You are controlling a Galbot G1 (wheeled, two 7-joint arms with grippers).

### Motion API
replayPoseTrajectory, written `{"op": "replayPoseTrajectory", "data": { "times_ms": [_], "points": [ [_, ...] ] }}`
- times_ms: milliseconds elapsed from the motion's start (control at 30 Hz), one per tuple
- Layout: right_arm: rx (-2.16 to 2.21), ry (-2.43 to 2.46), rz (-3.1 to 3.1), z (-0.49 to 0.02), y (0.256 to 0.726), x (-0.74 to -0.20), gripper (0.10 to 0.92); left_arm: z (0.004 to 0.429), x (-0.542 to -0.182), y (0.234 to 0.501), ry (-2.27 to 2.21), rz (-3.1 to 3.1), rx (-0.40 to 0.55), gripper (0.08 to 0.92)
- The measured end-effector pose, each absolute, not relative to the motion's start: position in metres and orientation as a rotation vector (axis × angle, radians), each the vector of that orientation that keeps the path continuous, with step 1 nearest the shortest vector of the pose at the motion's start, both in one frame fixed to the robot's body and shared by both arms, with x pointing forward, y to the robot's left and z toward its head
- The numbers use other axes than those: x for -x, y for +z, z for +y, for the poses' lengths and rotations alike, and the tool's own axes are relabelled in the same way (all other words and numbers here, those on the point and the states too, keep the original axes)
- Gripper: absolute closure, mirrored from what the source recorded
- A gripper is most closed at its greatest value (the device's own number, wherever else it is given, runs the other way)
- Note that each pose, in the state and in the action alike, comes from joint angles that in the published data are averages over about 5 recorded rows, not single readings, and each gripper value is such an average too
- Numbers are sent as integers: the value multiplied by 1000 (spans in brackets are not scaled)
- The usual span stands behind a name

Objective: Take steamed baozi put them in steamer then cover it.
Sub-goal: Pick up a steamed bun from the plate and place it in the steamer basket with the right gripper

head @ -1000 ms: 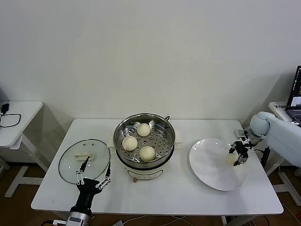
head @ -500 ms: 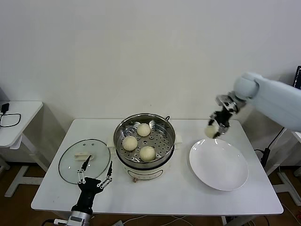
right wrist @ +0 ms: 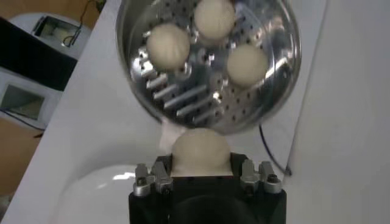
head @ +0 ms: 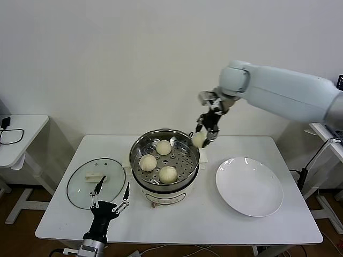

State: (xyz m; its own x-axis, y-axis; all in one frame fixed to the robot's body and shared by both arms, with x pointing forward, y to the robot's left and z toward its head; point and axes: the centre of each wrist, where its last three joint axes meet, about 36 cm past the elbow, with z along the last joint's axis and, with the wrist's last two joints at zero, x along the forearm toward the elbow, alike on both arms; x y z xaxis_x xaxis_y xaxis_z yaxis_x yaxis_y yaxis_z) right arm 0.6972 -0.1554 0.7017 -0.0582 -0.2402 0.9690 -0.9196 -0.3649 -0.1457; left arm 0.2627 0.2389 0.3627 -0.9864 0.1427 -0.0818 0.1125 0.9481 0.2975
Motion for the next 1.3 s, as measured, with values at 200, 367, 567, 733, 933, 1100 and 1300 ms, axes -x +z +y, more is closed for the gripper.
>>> {"op": "replayPoseTrajectory", "data": {
  "times_ms": [200, 367, 567, 733, 933, 1100, 1300],
  "points": [
    [-1636, 1494, -1203, -113, 683, -695, 377, 241, -262, 362, 454, 2998, -192, 177],
    [-1639, 1500, -1171, -93, 662, -695, 377, 243, -263, 361, 460, 2999, -187, 177],
    [-1632, 1502, -1150, -83, 640, -696, 377, 244, -263, 360, 461, 3001, -186, 177],
    [-1626, 1505, -1138, -77, 626, -697, 377, 243, -263, 360, 459, 3002, -180, 177],
    [-1618, 1508, -1130, -74, 612, -698, 370, 245, -263, 359, 461, 3004, -170, 177],
    [-1609, 1516, -1124, -73, 606, -698, 367, 245, -263, 359, 459, 3004, -160, 177],
    [-1602, 1527, -1122, -73, 601, -698, 317, 246, -263, 359, 461, 3004, -152, 177]
  ]
}}
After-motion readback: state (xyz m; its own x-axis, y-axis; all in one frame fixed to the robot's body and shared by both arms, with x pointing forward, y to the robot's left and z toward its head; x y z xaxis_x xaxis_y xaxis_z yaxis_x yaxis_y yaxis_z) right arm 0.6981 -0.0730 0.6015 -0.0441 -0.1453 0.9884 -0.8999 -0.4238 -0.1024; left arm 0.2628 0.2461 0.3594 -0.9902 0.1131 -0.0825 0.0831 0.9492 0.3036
